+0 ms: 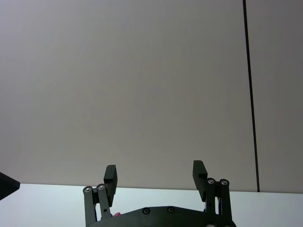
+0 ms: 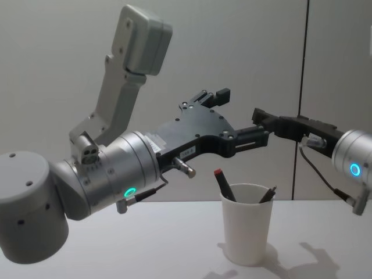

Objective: Place the pen into the pen holder.

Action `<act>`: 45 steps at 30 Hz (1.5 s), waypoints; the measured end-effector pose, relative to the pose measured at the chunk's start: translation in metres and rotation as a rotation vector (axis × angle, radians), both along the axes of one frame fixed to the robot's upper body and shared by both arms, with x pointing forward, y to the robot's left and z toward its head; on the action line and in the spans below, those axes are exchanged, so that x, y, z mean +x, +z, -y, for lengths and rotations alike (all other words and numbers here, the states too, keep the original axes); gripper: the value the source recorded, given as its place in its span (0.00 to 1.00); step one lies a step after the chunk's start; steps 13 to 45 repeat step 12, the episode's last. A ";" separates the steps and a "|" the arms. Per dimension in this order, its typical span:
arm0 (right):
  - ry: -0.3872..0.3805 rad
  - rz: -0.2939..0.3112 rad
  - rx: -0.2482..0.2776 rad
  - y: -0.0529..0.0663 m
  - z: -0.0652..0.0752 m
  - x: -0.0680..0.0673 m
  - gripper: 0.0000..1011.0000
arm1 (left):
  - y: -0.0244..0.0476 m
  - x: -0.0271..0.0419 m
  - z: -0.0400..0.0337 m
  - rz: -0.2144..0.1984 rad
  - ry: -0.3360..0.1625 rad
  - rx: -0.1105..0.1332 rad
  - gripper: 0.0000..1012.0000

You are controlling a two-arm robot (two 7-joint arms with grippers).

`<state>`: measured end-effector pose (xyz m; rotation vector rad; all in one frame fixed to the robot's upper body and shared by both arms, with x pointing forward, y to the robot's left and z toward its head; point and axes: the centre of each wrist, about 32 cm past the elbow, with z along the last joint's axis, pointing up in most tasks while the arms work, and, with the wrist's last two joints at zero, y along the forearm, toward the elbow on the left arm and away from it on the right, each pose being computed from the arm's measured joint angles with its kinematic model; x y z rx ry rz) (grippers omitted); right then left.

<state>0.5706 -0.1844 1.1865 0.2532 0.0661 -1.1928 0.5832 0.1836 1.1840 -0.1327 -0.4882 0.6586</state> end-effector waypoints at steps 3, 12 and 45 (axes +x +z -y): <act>0.000 0.000 0.000 0.000 0.000 0.000 0.99 | 0.0000 0.0000 0.0000 0.000 0.000 0.000 0.99; 0.000 0.000 0.000 0.000 0.000 0.000 0.99 | 0.0000 0.0000 0.0000 0.000 0.000 0.000 0.99; 0.000 0.000 0.000 0.000 0.000 0.000 0.99 | 0.0000 0.0000 0.0000 0.000 0.000 0.000 0.99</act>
